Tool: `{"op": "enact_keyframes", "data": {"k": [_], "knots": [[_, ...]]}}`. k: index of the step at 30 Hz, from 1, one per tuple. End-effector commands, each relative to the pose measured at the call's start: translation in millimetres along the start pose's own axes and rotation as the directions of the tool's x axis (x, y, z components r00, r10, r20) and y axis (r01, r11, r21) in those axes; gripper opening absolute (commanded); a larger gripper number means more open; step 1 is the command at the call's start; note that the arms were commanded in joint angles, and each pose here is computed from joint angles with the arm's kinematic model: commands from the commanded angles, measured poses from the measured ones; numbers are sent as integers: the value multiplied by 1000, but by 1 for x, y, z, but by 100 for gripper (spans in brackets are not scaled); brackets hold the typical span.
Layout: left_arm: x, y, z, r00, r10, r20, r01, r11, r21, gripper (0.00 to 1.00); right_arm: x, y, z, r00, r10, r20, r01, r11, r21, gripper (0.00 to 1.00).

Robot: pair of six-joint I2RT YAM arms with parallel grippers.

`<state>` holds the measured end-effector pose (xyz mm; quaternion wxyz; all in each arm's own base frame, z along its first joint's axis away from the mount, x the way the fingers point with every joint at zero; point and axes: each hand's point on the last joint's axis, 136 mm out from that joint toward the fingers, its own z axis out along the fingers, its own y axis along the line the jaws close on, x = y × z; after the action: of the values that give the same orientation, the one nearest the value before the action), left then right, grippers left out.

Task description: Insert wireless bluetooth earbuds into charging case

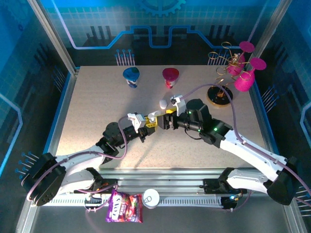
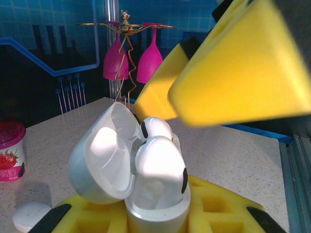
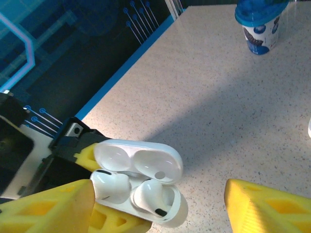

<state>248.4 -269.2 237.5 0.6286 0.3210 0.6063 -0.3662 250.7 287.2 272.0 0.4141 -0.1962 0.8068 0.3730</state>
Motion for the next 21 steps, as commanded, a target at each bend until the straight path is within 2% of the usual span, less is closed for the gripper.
{"op": "enact_keyframes", "data": {"k": [1,6,16,21], "knots": [[-27,-6,4,995,45,84,-47,998,29,0,-5,7,-5,1000,-30,0,30,999,-20,72],[-24,-7,5,996,39,81,-42,998,40,0,-11,16,3,999,-54,-7,54,998,-36,74],[-26,-9,4,995,44,84,-48,998,49,0,3,-5,14,997,-25,-75,30,998,62,72],[-27,-9,3,995,45,86,-49,998,47,0,12,-8,11,995,-11,-100,18,998,67,71]]}}
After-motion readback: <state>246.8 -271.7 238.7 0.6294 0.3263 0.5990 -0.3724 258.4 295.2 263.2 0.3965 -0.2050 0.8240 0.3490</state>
